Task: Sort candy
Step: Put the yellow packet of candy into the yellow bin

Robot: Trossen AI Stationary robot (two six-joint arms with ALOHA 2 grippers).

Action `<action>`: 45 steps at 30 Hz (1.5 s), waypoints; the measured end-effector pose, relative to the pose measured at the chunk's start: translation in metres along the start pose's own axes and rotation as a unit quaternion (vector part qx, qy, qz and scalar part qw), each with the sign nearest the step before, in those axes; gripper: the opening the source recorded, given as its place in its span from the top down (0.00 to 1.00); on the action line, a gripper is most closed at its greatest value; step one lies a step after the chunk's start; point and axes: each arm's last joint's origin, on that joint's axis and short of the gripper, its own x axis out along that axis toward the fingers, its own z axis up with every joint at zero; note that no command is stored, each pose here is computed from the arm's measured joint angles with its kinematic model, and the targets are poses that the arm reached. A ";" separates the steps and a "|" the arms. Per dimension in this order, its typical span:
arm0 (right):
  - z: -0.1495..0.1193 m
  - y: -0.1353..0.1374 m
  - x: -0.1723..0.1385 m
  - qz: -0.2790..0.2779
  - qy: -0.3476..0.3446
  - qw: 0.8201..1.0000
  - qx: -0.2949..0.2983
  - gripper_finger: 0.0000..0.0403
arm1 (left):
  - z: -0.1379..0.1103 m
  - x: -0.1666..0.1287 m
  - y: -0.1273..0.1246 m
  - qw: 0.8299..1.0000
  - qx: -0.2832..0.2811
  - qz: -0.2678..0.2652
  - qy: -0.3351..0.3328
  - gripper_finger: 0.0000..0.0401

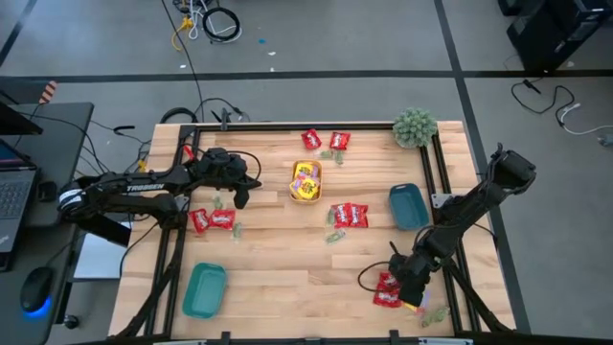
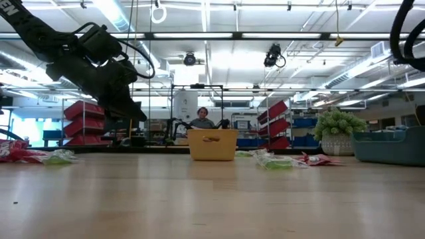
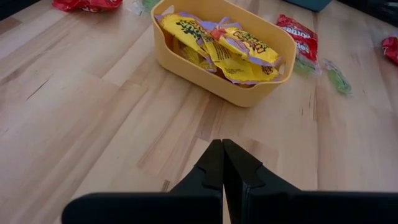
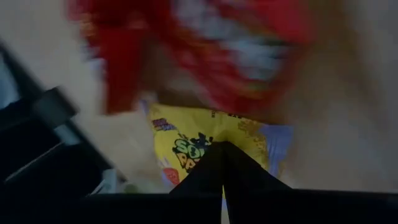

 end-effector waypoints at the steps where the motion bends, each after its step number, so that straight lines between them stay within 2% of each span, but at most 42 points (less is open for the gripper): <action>1: -0.001 -0.004 -0.003 -0.015 -0.004 1.000 0.015 1.00 | 0.000 0.000 0.000 1.000 0.000 0.000 0.000 1.00; 7: -0.003 -0.015 -0.029 -0.122 -0.064 0.989 0.054 1.00 | 0.000 0.000 0.000 1.000 0.000 0.004 -0.001 1.00; 11: -0.005 -0.010 -0.050 -0.132 -0.094 0.985 0.060 0.97 | 0.000 0.000 0.000 1.000 0.000 0.004 -0.001 1.00; 16: -0.005 -0.008 -0.054 -0.130 -0.100 0.985 0.050 0.80 | 0.000 0.000 0.000 1.000 0.000 0.004 0.000 1.00; 22: 0.001 -0.012 -0.040 -0.185 -0.103 0.977 0.034 0.53 | 0.000 0.000 0.000 1.000 0.001 0.004 0.000 1.00; 26: 0.007 -0.015 -0.026 -0.218 -0.091 0.971 0.018 0.44 | 0.000 0.000 0.000 1.000 0.002 0.004 0.000 1.00; 28: 0.009 -0.014 -0.023 -0.223 -0.085 0.971 0.007 0.45 | 0.000 0.000 0.000 1.000 0.002 0.004 0.001 1.00; 30: 0.011 -0.013 -0.021 -0.223 -0.081 0.971 -0.002 0.51 | 0.000 0.000 0.000 1.000 0.002 0.004 0.001 1.00; 34: 0.016 -0.008 -0.026 -0.208 -0.085 0.974 -0.010 0.76 | 0.000 0.000 0.000 1.000 0.002 0.004 0.001 1.00; 36: 0.020 -0.004 -0.034 -0.202 -0.106 0.973 -0.018 0.90 | 0.000 0.000 0.000 1.000 0.002 0.004 0.000 1.00; 37: 0.022 0.000 -0.039 -0.194 -0.114 0.974 -0.025 0.95 | 0.000 0.000 0.000 1.000 0.002 0.004 0.001 1.00; 41: 0.032 0.012 -0.063 -0.166 -0.142 0.975 -0.038 0.93 | 0.000 0.000 0.000 1.000 0.002 0.004 -0.001 1.00; 45: 0.055 0.026 -0.098 -0.145 -0.195 0.967 -0.070 0.94 | 0.002 0.000 0.000 1.000 0.005 0.003 -0.011 1.00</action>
